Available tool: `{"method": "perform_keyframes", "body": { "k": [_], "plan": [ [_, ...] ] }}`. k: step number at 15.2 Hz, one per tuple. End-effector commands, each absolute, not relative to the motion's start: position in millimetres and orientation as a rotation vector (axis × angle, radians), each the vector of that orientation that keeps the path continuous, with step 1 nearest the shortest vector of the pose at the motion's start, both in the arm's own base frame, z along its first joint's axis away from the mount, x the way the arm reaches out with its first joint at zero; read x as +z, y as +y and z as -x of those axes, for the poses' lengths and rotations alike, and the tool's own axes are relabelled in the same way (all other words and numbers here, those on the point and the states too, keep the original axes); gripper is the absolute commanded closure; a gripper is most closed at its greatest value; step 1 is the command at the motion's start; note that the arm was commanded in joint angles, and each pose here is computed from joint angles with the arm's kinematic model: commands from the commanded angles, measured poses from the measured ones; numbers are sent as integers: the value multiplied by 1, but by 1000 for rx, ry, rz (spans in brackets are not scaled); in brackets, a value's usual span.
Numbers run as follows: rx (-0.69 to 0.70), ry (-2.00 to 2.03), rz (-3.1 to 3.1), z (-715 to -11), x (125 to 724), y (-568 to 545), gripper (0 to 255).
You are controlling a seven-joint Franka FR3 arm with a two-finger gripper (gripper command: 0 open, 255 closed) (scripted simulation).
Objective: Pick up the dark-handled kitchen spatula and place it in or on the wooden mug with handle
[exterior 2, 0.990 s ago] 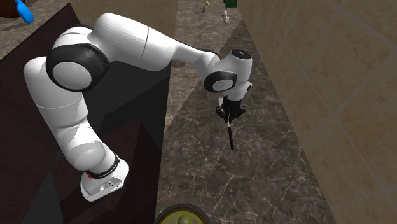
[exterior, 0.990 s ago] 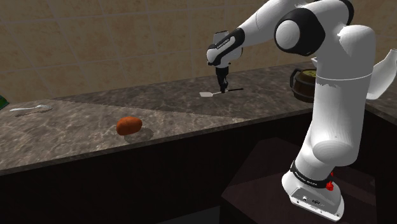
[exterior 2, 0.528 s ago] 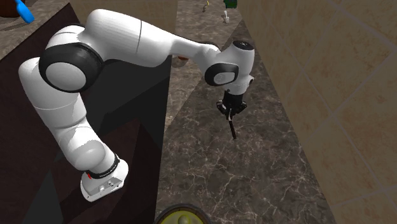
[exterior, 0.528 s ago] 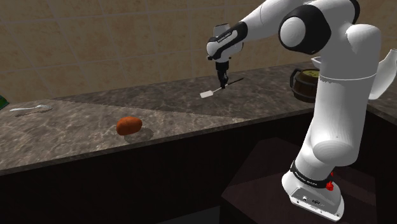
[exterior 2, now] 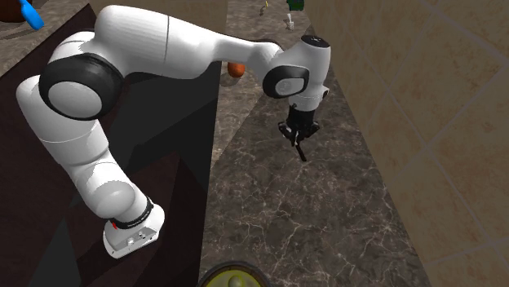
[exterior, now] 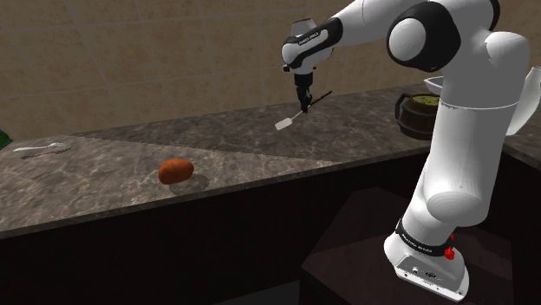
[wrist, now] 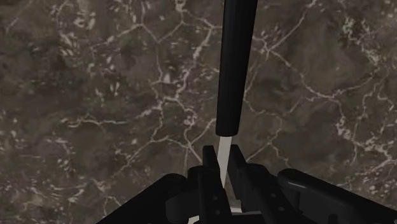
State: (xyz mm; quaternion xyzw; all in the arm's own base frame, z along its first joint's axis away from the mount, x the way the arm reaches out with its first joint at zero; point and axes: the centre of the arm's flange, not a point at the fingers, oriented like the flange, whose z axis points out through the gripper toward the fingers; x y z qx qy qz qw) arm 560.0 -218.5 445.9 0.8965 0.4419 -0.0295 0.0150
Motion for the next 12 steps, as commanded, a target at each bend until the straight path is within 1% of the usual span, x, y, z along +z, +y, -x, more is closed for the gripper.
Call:
{"method": "perform_keyframes", "body": {
  "k": [1, 12],
  "plan": [
    [-92, 1375, -2790, -561, 457, -218, 255],
    [-92, 1375, -2790, -561, 515, -218, 255]
  ]
}}
